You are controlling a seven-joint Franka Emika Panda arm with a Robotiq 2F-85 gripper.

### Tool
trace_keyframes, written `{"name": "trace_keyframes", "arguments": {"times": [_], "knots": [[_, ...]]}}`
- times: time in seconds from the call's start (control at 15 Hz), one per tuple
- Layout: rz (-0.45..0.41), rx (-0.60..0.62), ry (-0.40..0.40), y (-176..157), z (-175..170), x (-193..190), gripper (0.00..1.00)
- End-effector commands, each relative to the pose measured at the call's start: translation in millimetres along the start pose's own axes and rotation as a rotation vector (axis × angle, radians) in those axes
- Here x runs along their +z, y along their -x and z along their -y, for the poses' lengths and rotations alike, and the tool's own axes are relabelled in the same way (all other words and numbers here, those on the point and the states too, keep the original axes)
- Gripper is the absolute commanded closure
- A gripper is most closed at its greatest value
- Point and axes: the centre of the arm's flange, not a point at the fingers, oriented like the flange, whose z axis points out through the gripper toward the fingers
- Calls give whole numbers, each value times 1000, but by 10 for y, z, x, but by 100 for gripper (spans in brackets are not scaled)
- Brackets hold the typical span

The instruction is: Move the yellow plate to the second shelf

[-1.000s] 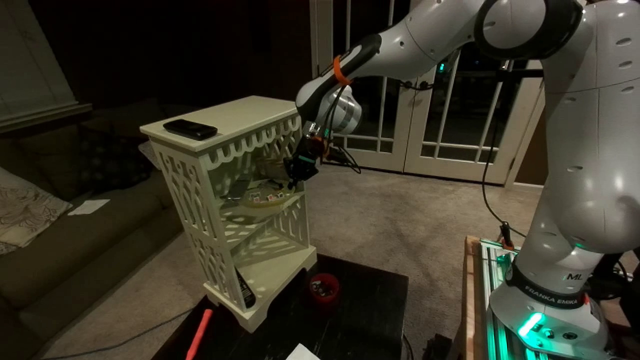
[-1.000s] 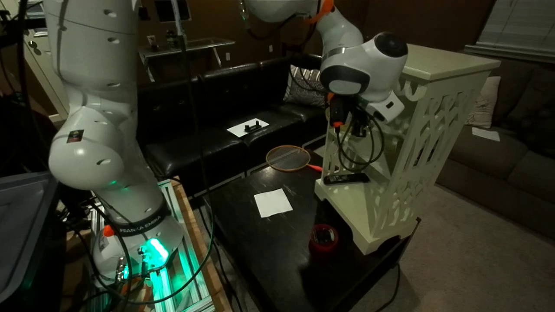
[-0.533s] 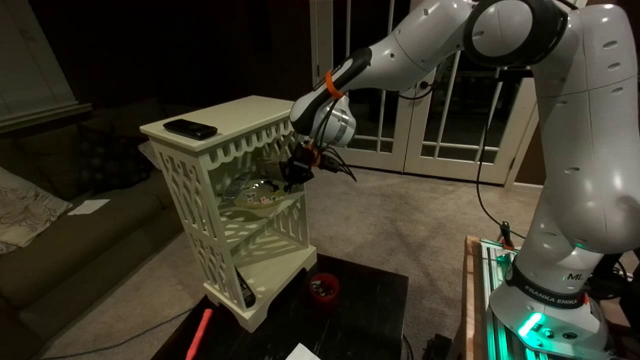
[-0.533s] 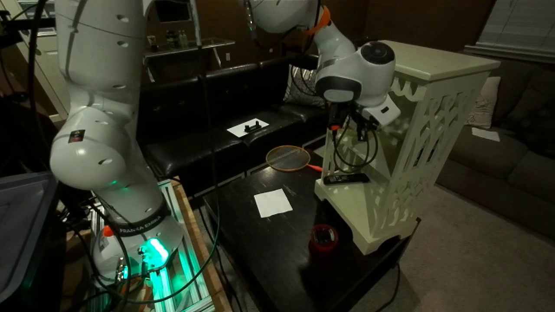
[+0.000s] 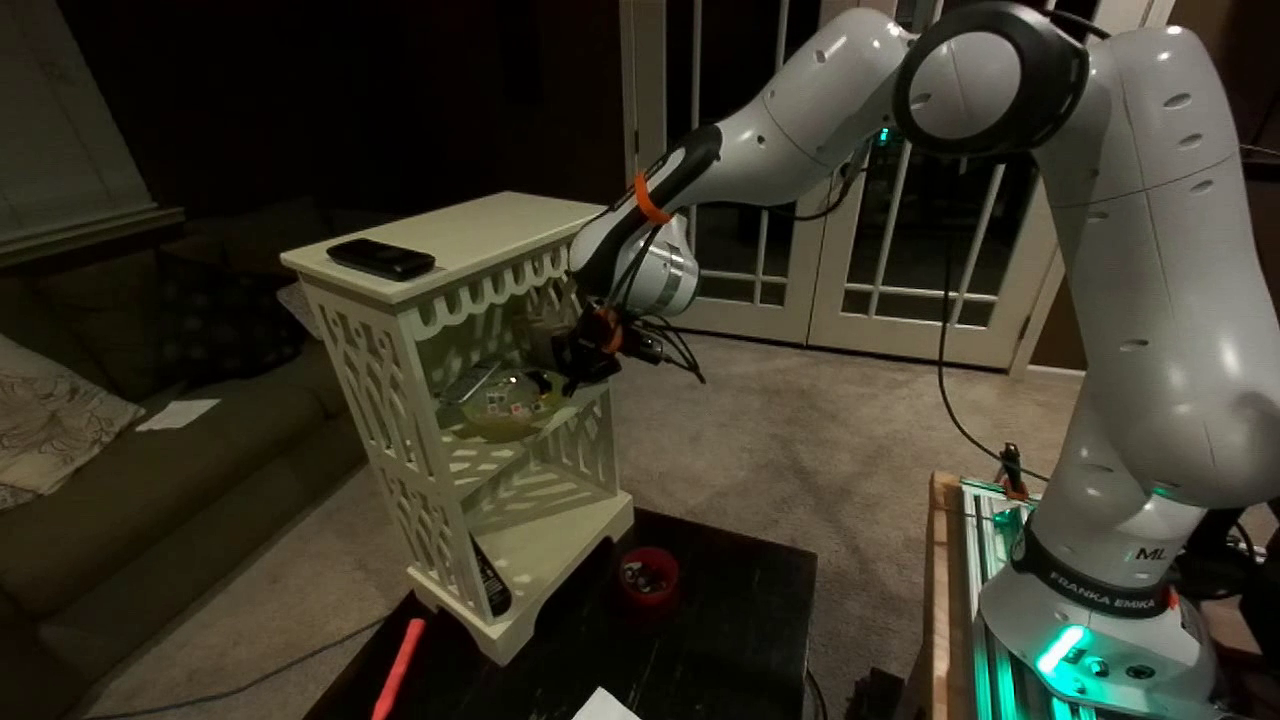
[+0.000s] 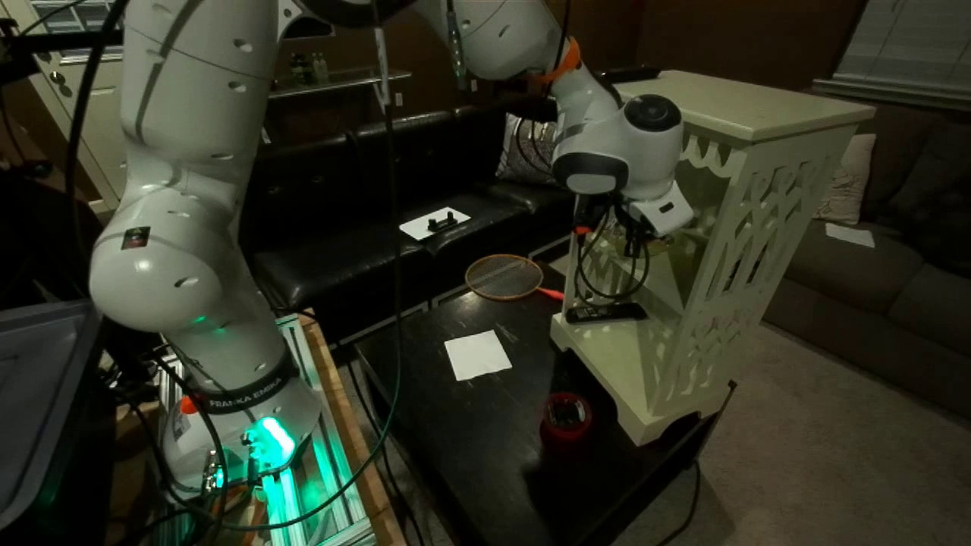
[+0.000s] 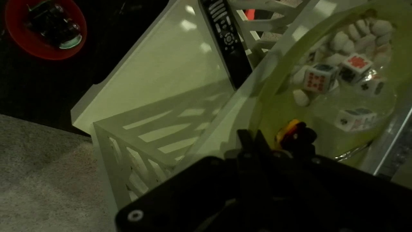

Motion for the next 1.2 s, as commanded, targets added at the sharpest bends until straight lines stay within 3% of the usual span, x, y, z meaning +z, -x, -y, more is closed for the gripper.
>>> {"name": "trace_keyframes", "arguments": {"times": [0.0, 0.53, 1.13], "knots": [[-36, 61, -19, -84, 209, 144, 99], [-85, 131, -18, -139, 296, 423, 99], [-119, 124, 21, -202, 206, 652, 99]]}}
